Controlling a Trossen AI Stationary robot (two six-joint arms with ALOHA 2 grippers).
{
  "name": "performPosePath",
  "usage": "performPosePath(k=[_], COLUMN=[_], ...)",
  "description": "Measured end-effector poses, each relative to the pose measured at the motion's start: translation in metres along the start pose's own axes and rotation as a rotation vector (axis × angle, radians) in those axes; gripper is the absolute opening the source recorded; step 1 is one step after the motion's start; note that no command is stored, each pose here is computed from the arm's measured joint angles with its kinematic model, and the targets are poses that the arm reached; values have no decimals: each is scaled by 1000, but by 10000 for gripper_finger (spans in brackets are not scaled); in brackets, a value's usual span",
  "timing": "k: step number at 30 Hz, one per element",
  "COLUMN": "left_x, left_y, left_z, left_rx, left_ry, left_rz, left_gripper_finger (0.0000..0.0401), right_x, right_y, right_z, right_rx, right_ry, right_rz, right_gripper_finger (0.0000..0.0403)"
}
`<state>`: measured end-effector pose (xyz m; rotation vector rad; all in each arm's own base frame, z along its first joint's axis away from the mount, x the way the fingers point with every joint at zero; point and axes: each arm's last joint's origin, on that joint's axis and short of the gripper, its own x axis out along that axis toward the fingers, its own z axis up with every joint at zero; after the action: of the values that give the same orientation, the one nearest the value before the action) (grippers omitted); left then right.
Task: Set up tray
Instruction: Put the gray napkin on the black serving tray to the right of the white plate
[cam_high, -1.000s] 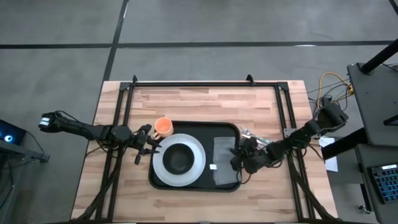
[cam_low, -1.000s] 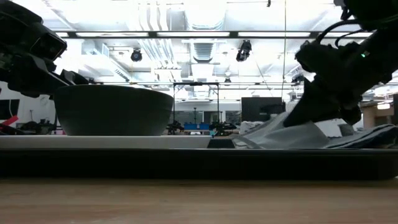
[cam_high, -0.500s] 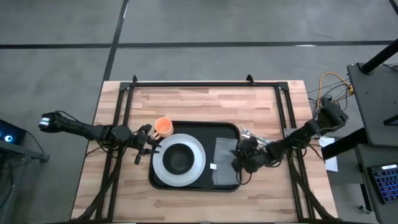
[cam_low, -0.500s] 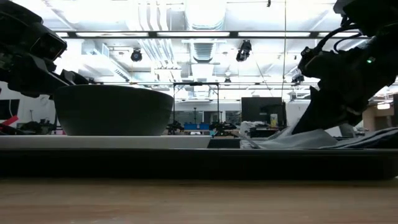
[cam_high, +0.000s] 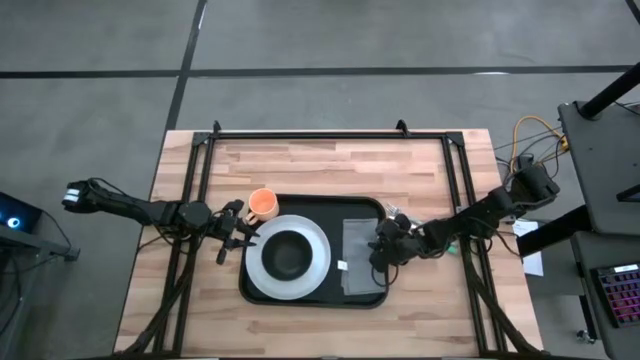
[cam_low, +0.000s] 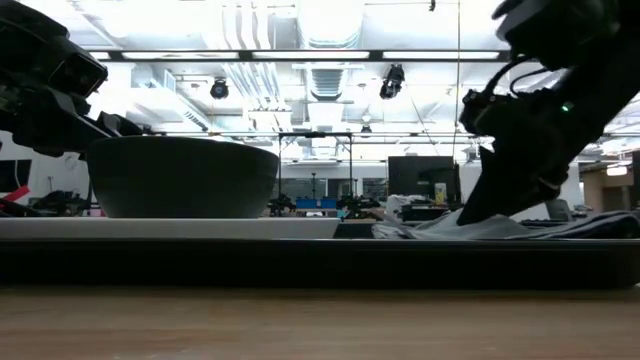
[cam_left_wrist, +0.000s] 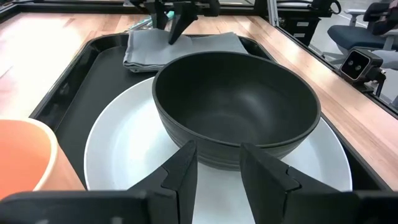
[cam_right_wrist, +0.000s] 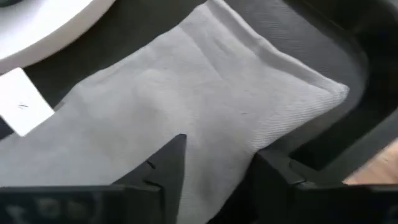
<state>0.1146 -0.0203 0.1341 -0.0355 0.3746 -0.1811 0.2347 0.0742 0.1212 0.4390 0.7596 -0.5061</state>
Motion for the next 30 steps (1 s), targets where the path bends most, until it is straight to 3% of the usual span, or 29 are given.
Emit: performPosePath(k=[8,16,18,21,25,30], left_x=[0,0,0,0,0,0], left_y=[0,0,0,0,0,0], left_z=[0,0,0,0,0,0], left_rx=[0,0,0,0,0,0], left_ry=[0,0,0,0,0,0], left_rz=[-1,0,-1,0,-1,0], left_gripper_finger=[101,101,101,101,101,101], right_x=[-12,-37,-41,-42,-41,-39], right_y=[14,12,15,21,27,31], right_z=[25,48,53,57,56,55], right_rx=[-119,-238,-296,-427,-592,-656], right_ry=[-27,61,71,84,146,140], right_rz=[48,-179,-187,-138,18,114], right_gripper_finger=[215,224,224,226,226,226])
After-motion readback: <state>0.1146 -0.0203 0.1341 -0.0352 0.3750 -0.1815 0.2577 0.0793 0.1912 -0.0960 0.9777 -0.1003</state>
